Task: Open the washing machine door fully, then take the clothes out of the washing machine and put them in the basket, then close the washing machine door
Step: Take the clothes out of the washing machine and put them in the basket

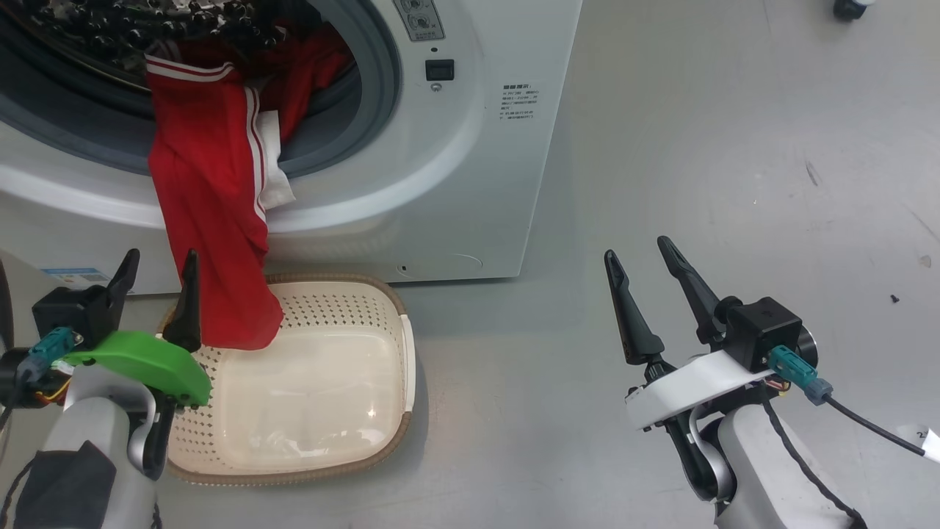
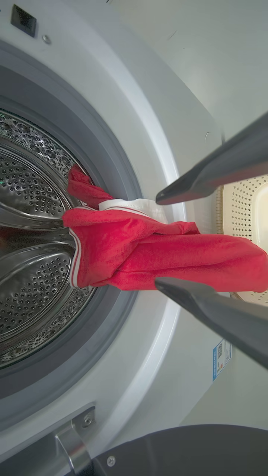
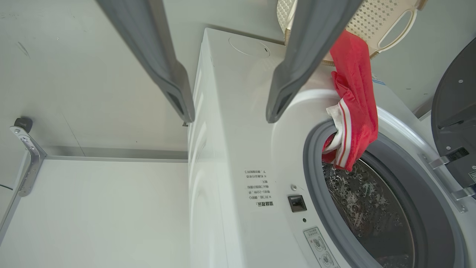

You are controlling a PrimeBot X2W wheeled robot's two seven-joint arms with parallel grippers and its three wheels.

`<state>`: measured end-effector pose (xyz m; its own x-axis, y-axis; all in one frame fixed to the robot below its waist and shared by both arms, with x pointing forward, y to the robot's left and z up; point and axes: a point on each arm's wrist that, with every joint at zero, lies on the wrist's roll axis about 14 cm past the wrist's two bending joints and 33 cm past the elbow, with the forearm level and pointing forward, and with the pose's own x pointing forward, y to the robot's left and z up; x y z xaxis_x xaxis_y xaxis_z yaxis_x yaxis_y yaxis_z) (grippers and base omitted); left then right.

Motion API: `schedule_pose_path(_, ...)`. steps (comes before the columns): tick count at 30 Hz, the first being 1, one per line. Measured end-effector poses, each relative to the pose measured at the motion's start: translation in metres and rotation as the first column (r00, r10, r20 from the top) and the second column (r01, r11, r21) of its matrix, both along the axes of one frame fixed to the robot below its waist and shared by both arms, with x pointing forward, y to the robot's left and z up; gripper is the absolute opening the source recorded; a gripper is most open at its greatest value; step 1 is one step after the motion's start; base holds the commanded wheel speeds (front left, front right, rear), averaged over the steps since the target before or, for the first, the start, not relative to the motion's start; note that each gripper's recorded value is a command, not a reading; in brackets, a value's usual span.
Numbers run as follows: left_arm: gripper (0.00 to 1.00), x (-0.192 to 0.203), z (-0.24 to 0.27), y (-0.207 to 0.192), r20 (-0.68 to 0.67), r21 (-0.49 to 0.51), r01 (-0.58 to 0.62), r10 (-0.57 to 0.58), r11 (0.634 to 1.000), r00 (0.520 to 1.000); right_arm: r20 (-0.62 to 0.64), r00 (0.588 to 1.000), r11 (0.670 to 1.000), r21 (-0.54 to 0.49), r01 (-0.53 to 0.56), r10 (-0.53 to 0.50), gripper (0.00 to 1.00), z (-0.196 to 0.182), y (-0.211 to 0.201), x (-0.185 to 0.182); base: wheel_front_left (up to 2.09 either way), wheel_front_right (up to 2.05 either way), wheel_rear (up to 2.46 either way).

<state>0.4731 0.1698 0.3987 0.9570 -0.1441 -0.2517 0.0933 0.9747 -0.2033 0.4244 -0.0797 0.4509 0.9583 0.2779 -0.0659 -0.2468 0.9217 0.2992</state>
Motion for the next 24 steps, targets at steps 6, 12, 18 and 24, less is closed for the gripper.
schedule_pose_path(6, 1.0, -0.004, 0.006, 0.001, 0.032, -0.01, -0.008, 0.008, 1.0, 0.999, -0.005, 1.0, 1.0, 0.001, -0.002, 0.002, 1.0, -0.002, 0.0, 0.0, 0.0, 0.0, 0.0)
schedule_pose_path(12, 1.0, -0.005, 0.011, -0.003, 0.059, -0.02, -0.004, 0.006, 1.0, 0.998, -0.014, 1.0, 1.0, -0.002, 0.005, -0.006, 1.0, -0.005, -0.003, -0.001, 0.0, 0.0, 0.0)
schedule_pose_path(18, 1.0, -0.007, 0.013, -0.006, 0.07, -0.028, -0.004, 0.006, 1.0, 0.998, -0.016, 1.0, 1.0, -0.006, 0.007, -0.007, 1.0, -0.007, -0.004, -0.001, 0.0, 0.0, 0.0)
schedule_pose_path(24, 1.0, -0.009, 0.012, -0.009, 0.075, -0.016, 0.009, -0.008, 1.0, 0.997, -0.018, 1.0, 1.0, -0.008, 0.012, -0.012, 1.0, -0.007, -0.006, -0.002, 0.0, 0.0, 0.0)
